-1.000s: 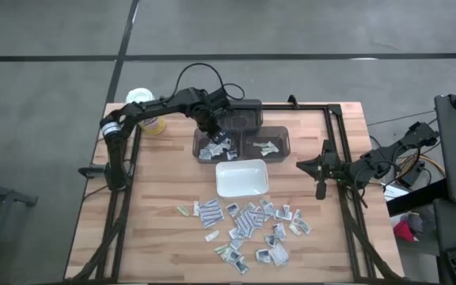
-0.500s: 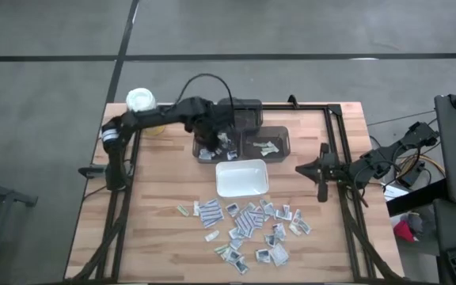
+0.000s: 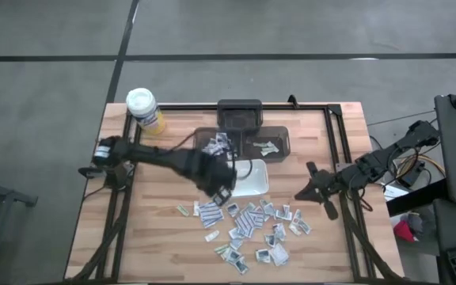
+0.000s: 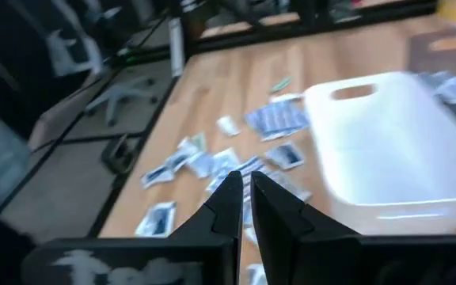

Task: Pick & Place First Aid Supplies
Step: Put the alcohol pad into the bottom left black bin

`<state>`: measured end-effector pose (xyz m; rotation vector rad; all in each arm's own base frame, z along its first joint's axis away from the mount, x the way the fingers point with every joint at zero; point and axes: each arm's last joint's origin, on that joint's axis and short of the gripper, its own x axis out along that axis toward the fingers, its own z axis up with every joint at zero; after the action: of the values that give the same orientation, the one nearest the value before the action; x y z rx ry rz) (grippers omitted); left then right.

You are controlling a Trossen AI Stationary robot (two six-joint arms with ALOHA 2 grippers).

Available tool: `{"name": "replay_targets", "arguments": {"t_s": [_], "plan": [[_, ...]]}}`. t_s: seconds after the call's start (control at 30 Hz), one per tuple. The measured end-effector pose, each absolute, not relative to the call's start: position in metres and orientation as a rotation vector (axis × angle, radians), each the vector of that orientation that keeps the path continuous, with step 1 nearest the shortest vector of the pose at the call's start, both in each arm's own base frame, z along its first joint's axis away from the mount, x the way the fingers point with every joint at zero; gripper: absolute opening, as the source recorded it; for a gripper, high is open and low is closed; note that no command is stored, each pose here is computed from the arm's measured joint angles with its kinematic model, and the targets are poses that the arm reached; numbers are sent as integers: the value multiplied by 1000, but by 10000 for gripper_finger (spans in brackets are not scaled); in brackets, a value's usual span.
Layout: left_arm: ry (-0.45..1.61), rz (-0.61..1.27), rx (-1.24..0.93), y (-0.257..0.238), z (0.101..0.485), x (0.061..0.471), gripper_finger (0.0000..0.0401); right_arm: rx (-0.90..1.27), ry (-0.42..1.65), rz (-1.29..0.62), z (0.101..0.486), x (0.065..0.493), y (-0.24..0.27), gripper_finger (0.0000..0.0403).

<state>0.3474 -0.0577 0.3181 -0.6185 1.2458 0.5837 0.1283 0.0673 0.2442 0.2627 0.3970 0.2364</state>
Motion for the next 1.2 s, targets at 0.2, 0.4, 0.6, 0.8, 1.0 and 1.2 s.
{"name": "replay_targets", "arguments": {"t_s": [0.2, 0.4, 0.6, 0.8, 1.0, 1.2], "plan": [[1209, 593, -589, -99, 318, 338, 104, 266, 419, 286, 238, 146, 80, 27], [1177, 586, -529, -114, 320, 332, 104, 270, 511, 330, 230, 165, 93, 27], [1194, 603, -420, -109, 326, 322, 104, 252, 581, 335, 234, 191, 108, 27], [1200, 570, -341, -100, 334, 298, 104, 274, 716, 308, 228, 217, 124, 27], [1181, 547, -330, -84, 339, 254, 104, 368, 921, 187, 216, 236, 136, 27], [1059, 469, -386, -68, 329, 212, 104, 456, 1070, 89, 210, 252, 148, 27]]}}
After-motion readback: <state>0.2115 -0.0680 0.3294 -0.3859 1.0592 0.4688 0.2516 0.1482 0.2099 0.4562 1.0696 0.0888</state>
